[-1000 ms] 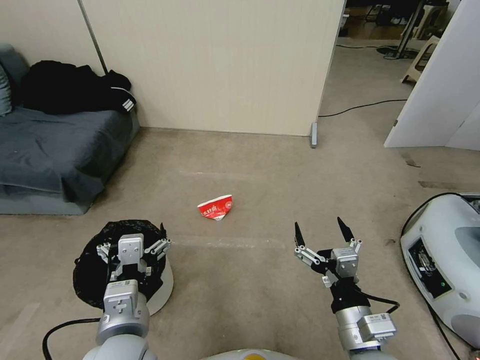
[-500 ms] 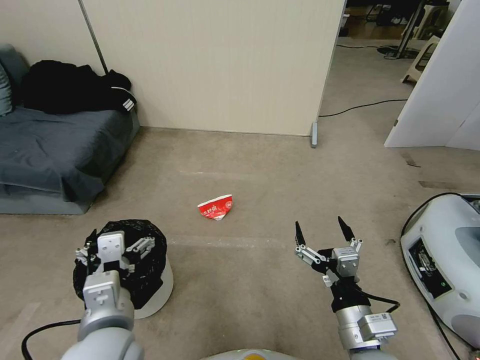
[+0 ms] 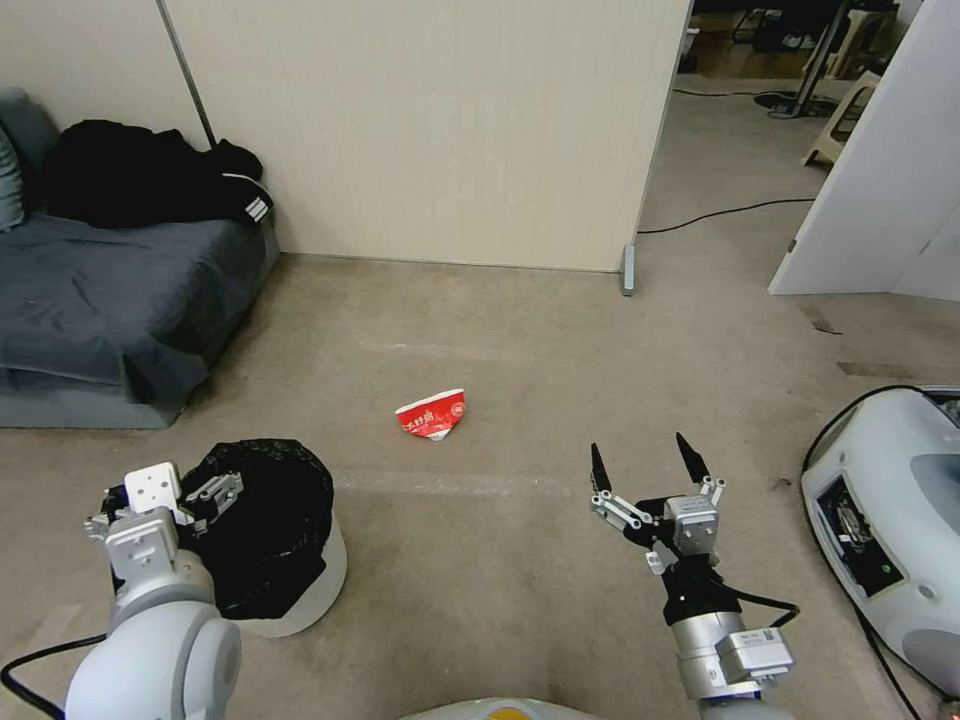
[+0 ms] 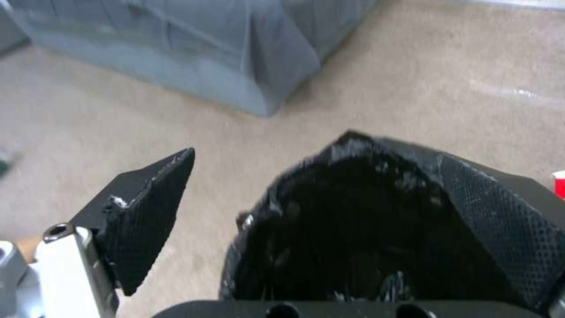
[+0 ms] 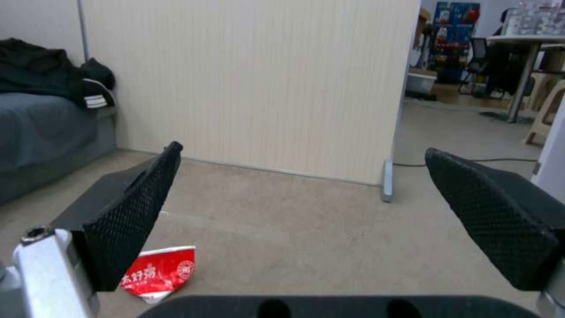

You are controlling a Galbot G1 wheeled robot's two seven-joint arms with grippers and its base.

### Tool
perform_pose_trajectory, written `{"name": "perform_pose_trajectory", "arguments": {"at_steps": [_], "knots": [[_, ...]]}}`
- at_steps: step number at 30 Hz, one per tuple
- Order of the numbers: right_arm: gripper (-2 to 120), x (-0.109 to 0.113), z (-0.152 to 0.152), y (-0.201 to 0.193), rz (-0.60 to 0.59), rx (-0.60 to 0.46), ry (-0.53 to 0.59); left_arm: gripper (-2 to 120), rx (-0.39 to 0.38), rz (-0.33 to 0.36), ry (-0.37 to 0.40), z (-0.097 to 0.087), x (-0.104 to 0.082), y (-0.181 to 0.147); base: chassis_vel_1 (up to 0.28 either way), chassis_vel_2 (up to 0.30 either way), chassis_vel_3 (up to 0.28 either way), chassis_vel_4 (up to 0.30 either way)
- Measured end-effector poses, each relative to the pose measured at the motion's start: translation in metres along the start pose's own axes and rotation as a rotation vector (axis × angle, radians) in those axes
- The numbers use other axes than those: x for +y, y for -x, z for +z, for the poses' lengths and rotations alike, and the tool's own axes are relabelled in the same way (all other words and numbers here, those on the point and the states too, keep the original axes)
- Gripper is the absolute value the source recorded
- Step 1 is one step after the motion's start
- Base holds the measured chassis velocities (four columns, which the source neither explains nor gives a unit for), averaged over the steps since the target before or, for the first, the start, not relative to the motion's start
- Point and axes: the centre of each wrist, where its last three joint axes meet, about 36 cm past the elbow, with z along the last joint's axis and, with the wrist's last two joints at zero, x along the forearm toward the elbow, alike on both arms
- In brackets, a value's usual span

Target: Pick up the trash bin, then pick up the garbage from the floor and place it into the trash bin.

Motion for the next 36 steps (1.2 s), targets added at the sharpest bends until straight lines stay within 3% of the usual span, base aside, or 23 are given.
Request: {"name": "perform_pose_trajectory", "arguments": {"at_steps": [9,20,36], "knots": [[100,0.001,0.0,-0.001,-0.008,-0.007,0.0,100,0.079,0.01,-0.051,0.006,0.002,0.018,0.0,0.0,0.0,0.0],[100,-0.001,-0.002,-0.002,-0.008,-0.017,-0.004,99,0.153,-0.041,-0.079,0.023,0.011,0.052,0.0,0.0,0.0,0.0],[100,0.0,-0.004,-0.003,-0.009,-0.018,-0.003,98,0.227,-0.095,-0.079,0.044,0.019,0.077,0.0,0.0,0.0,0.0]]}}
